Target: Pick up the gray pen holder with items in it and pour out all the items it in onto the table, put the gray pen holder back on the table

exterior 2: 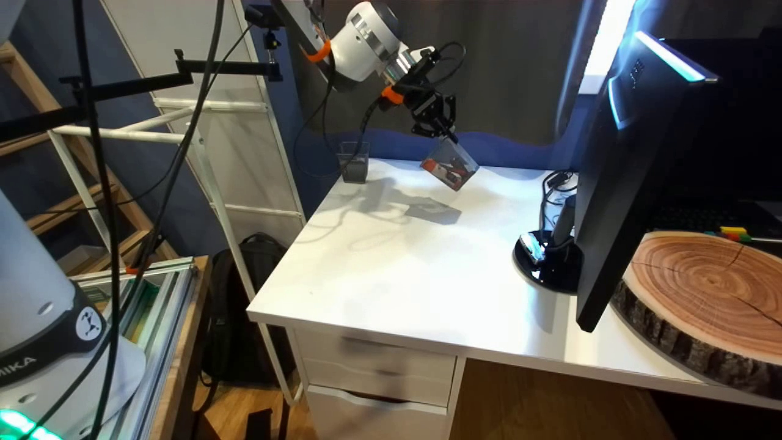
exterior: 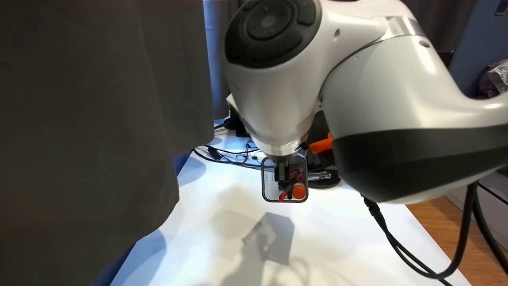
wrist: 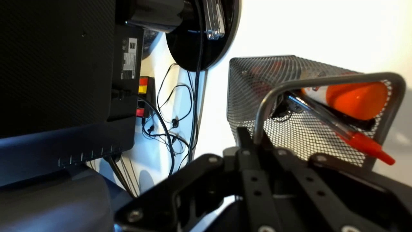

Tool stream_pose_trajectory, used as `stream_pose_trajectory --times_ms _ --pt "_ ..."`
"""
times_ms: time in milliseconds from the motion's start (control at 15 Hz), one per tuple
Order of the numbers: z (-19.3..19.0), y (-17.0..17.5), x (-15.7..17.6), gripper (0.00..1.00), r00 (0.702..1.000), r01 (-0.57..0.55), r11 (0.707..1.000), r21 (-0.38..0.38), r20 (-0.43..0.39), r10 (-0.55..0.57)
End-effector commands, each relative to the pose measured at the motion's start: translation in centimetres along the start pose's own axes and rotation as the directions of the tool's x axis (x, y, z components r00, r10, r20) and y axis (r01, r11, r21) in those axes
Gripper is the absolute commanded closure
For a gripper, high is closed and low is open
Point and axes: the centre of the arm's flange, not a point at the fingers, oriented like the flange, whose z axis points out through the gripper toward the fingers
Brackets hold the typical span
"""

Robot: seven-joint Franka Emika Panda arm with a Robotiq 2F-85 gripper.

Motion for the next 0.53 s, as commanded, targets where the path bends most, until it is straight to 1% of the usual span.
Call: stream_pose_trajectory --times_ms 0,267,467 --pt "0.4 -2.2 2.9 0.98 0.988 0.094 0.989 -0.113 0.134 -0.079" --pt "3.1 -5.0 2.8 0.98 0.945 0.181 0.967 -0.181 0.304 -0.12" --pt "5.2 -6.4 2.7 0.98 0.913 0.226 0.955 -0.194 0.385 -0.138"
